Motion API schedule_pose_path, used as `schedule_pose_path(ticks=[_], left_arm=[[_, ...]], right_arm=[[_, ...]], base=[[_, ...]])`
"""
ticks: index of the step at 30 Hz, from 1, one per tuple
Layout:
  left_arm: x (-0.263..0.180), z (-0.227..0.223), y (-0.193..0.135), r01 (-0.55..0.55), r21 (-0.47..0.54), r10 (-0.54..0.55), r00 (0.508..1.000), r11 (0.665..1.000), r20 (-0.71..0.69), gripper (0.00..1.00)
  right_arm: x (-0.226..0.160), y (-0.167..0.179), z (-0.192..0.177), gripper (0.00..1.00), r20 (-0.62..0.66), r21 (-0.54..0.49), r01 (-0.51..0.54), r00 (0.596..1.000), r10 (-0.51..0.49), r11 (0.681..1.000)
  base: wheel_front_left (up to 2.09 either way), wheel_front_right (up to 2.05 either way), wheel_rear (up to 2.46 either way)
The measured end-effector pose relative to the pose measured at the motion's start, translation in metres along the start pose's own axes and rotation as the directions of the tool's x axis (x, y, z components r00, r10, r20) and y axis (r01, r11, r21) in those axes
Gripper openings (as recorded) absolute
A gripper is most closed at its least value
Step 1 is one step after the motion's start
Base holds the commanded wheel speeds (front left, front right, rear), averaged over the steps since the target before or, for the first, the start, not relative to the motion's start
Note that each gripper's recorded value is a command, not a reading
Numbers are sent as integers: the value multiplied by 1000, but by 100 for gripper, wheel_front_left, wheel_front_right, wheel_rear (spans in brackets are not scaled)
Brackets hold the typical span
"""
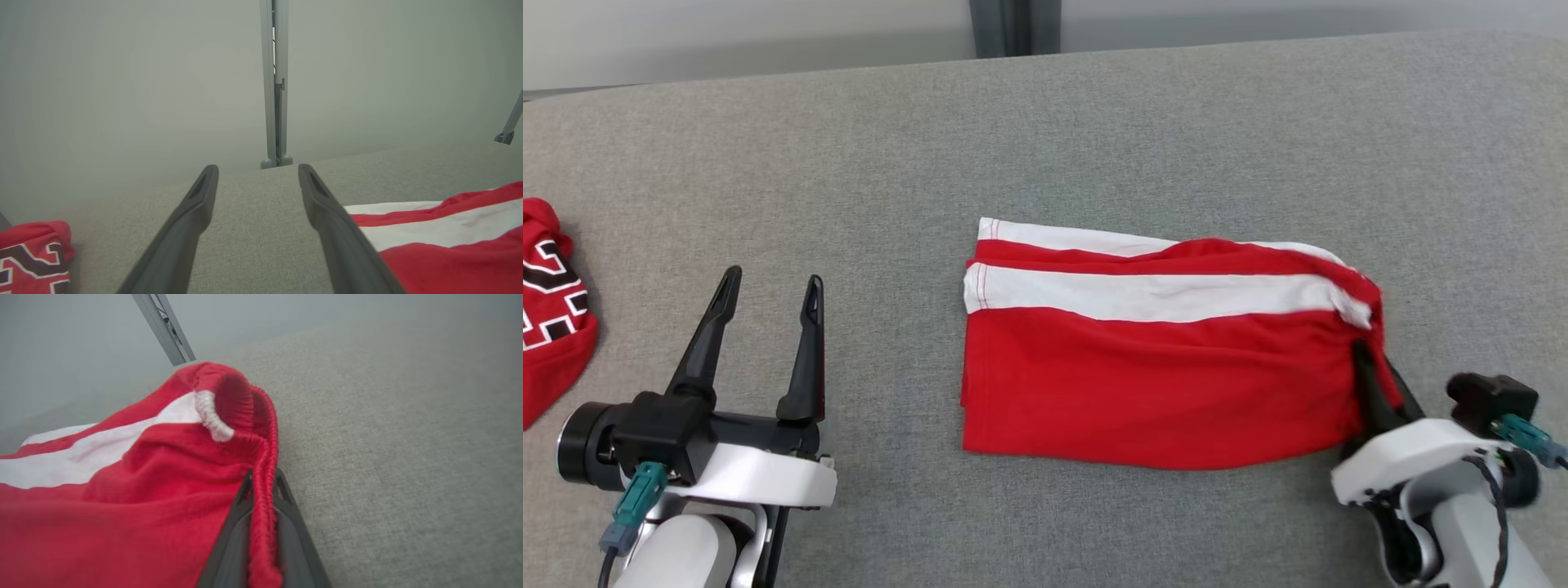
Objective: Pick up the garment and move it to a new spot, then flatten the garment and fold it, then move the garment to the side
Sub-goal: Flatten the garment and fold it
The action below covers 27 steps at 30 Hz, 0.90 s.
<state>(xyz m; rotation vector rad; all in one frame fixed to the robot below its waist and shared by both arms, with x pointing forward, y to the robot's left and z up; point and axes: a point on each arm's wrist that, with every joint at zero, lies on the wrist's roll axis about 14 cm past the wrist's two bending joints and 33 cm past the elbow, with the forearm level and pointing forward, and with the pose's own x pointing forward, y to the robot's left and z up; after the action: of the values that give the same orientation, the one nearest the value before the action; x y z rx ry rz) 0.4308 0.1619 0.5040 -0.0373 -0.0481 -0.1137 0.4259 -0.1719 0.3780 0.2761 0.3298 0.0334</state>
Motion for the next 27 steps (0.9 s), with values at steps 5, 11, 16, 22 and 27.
schedule_pose_path(ticks=[5,11,16,22,27], left_arm=[[5,4,-4,17,2,-17,1000,1000,9,100],[4,2,-9,31,-3,-31,1000,1000,0,100],[2,1,-10,35,-5,-35,999,999,-4,100],[0,-3,-8,27,-12,-27,999,1000,-18,100],[1,-10,-3,18,-15,-18,999,1000,-34,100]], right_arm=[[5,44,30,0,79,40,-123,990,119,992],[-6,113,82,0,211,10,-330,923,321,944],[-17,166,83,0,195,-10,-473,863,466,881],[-13,211,53,0,83,-16,-584,808,583,812],[-5,235,22,0,-20,-28,-646,763,646,762]], base=[[0,0,0],[0,0,0],[0,0,0],[0,0,0],[0,0,0]])
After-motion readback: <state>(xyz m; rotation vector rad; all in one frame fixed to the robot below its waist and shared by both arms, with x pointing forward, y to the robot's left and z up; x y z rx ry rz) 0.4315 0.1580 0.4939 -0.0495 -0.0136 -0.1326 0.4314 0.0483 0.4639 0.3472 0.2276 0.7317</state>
